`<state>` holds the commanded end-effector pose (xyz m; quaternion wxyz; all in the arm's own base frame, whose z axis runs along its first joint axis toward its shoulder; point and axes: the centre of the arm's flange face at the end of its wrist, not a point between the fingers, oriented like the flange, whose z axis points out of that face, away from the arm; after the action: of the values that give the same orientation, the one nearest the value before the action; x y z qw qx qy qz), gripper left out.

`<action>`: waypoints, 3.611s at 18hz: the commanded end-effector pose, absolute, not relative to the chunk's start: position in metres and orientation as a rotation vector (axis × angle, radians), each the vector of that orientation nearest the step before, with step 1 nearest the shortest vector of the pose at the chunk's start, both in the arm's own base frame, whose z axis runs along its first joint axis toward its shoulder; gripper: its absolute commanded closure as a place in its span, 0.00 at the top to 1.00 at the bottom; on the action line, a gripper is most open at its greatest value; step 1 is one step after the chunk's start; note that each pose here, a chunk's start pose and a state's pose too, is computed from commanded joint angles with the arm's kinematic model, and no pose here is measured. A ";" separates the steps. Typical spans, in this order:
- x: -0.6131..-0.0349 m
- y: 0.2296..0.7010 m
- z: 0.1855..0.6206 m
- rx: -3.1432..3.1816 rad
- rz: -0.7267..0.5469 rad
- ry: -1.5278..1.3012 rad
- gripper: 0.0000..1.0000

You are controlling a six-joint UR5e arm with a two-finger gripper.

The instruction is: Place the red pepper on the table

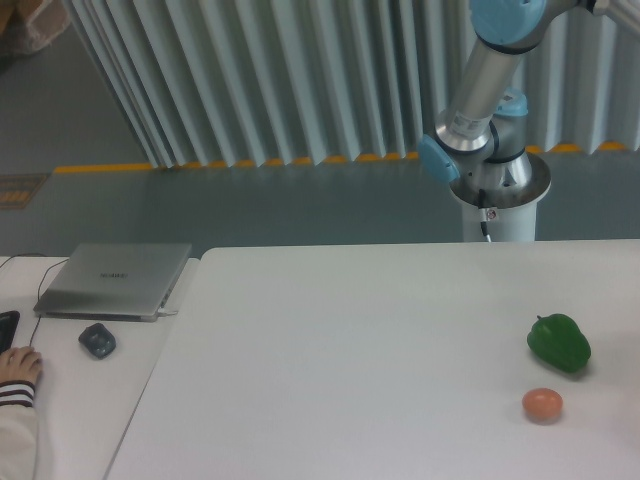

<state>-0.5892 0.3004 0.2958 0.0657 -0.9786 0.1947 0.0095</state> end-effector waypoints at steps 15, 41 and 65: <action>-0.588 0.305 0.312 -2.957 -0.060 0.585 0.62; -0.483 0.452 0.393 -2.916 -0.255 0.299 0.62; -0.401 0.558 0.368 -2.900 0.014 0.158 0.59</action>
<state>-0.4012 0.5576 0.3683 0.1185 -0.9915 0.0541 0.0046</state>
